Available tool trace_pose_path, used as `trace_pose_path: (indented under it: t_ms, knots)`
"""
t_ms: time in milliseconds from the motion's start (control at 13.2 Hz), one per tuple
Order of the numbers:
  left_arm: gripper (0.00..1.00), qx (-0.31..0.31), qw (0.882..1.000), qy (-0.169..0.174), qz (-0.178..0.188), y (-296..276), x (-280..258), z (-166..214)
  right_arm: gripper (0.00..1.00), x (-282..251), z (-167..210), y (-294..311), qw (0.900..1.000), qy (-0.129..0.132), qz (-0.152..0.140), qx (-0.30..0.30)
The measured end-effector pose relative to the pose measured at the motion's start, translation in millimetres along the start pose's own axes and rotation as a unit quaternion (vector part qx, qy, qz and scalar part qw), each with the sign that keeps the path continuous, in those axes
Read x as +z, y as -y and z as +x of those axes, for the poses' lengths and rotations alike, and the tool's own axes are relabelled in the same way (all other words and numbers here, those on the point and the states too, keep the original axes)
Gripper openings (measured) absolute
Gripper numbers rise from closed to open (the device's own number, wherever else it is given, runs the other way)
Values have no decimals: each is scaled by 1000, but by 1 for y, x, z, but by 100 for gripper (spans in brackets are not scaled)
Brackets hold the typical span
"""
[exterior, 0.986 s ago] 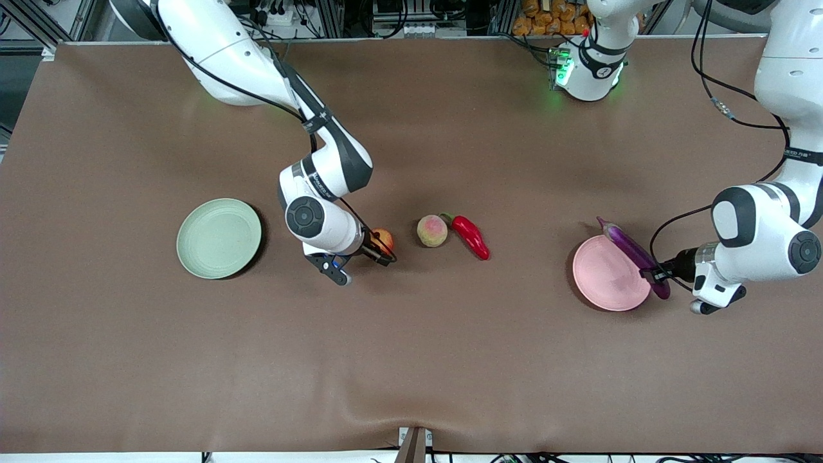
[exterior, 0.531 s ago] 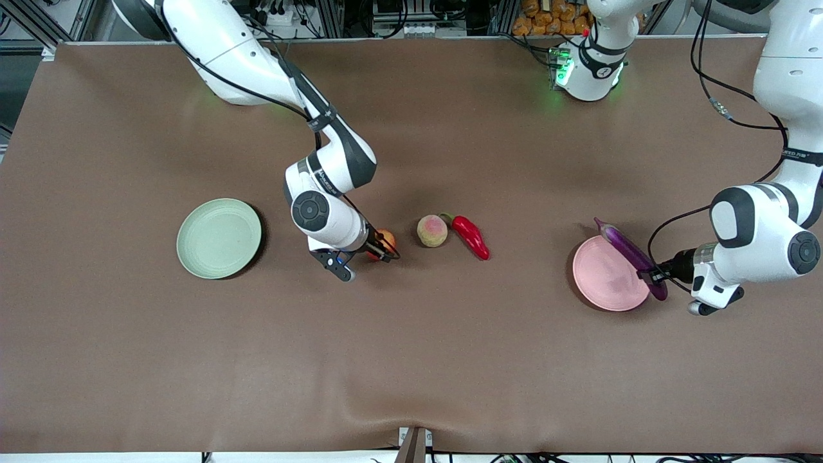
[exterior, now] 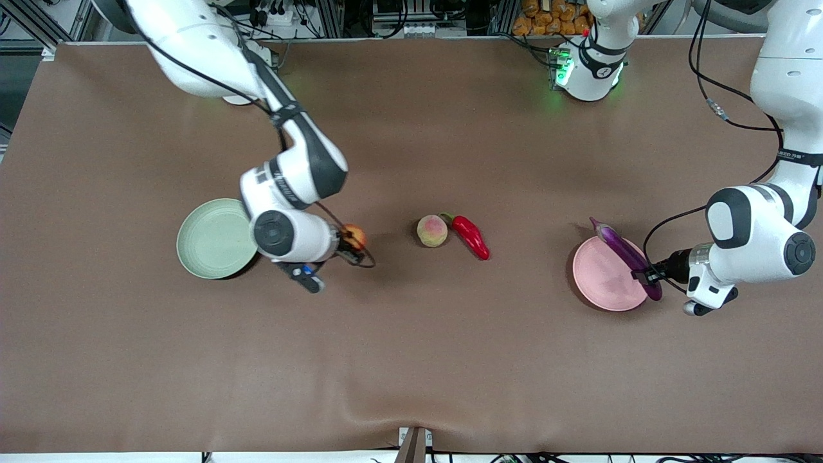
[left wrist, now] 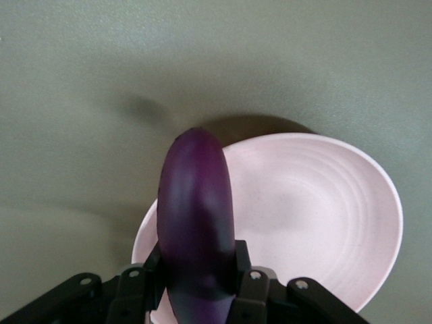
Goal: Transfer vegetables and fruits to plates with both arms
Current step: 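Place the apple on the green plate while the left gripper releases the eggplant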
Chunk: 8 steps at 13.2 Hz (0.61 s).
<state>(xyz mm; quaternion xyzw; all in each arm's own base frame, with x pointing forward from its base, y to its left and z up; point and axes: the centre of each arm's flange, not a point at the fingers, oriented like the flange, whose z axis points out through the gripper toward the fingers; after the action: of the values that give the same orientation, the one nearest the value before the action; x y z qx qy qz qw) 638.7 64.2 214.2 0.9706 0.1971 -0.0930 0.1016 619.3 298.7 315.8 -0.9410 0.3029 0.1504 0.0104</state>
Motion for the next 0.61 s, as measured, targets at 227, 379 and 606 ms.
trace_pose_path:
  t_ms: [227,379,606]
  knots:
    - [68,0,1000,2,-4,-4,1,-1,76,-49,58,-74,999,15,-6,-51]
    - [88,1,1000,2,-3,-6,1,-2,76,-51,93,-128,996,23,-14,-86]
    - [100,-3,1000,1,-6,-12,0,-3,76,-21,122,-193,991,31,-52,-117]
